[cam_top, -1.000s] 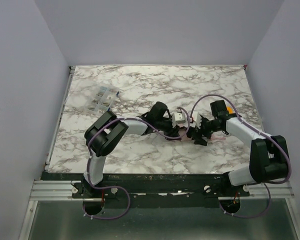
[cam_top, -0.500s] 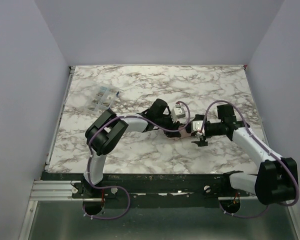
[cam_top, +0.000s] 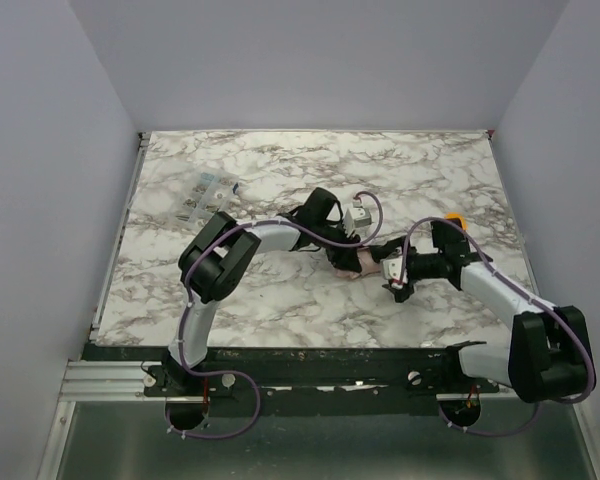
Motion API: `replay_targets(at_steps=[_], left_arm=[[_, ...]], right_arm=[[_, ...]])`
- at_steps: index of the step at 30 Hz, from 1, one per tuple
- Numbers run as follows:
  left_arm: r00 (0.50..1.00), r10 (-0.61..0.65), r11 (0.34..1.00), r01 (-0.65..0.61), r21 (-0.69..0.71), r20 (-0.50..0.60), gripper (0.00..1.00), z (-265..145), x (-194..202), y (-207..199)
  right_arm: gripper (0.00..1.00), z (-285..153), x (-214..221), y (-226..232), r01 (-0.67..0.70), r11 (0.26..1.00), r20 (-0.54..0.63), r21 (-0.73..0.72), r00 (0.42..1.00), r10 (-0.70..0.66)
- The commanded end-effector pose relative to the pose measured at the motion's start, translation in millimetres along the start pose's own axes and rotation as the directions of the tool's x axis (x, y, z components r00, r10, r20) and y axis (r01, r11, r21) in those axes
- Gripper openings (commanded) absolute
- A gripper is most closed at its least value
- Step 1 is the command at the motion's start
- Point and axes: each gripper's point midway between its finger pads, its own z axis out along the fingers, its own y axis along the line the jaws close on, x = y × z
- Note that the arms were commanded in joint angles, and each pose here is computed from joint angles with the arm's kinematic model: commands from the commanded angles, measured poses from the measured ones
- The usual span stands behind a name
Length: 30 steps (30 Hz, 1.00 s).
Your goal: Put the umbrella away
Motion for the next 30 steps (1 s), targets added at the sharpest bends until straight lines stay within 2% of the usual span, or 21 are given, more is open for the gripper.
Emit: replay_targets(at_steps=[1, 5, 9, 12, 15, 20, 23, 24, 26, 29, 30], left_arm=[[0.813, -0.367, 0.93, 0.311, -0.196, -0.452, 0.0, -13, 186, 8], [0.801, -0.378, 0.926, 0.334, -0.178, -0.465, 0.0, -12, 186, 6], [0.786, -0.39, 0.92, 0.358, -0.162, -0.479, 0.0, -10, 187, 5], [0.782, -0.393, 0.918, 0.365, -0.155, -0.484, 0.0, -10, 188, 3], [0.781, -0.399, 0.914, 0.381, -0.139, -0.481, 0.0, -10, 184, 0], [0.775, -0.422, 0.899, 0.423, -0.11, -0.47, 0.0, -8, 175, -5], [0.773, -0.435, 0.892, 0.438, -0.108, -0.461, 0.0, -8, 168, -7], [0.777, -0.44, 0.891, 0.439, -0.112, -0.45, 0.01, -9, 164, -6], [0.804, -0.435, 0.898, 0.421, -0.128, -0.406, 0.12, -12, 149, -5], [0.877, -0.379, 0.925, 0.355, -0.132, -0.295, 0.32, -22, 113, -9], [0.897, -0.36, 0.932, 0.335, -0.138, -0.255, 0.43, -25, 101, -9]], right_arm=[[1.0, -6, -16, -22, 0.048, 0.998, 0.026, 0.051, 0.998, -0.049], [1.0, 6, 23, -11, 0.05, 0.998, -0.096, 0.03, 0.994, -0.047], [1.0, 23, 40, 1, 0.096, 0.995, -0.171, 0.015, 0.981, -0.092], [0.95, 30, 43, 4, 0.094, 0.996, -0.192, -0.005, 0.977, -0.093], [0.81, 35, 48, 14, 0.053, 0.996, -0.221, -0.069, 0.973, -0.067], [0.43, 33, 64, 30, -0.06, 0.988, -0.311, -0.141, 0.95, 0.013], [0.3, 30, 67, 43, -0.12, 0.977, -0.339, -0.175, 0.939, 0.054], [0.28, 29, 67, 47, -0.142, 0.971, -0.347, -0.19, 0.936, 0.069], [0.25, 27, 66, 57, -0.194, 0.954, -0.358, -0.227, 0.928, 0.104], [0.21, 25, 61, 67, -0.274, 0.922, -0.365, -0.274, 0.917, 0.164], [0.21, 25, 59, 71, -0.302, 0.909, -0.367, -0.288, 0.911, 0.187]])
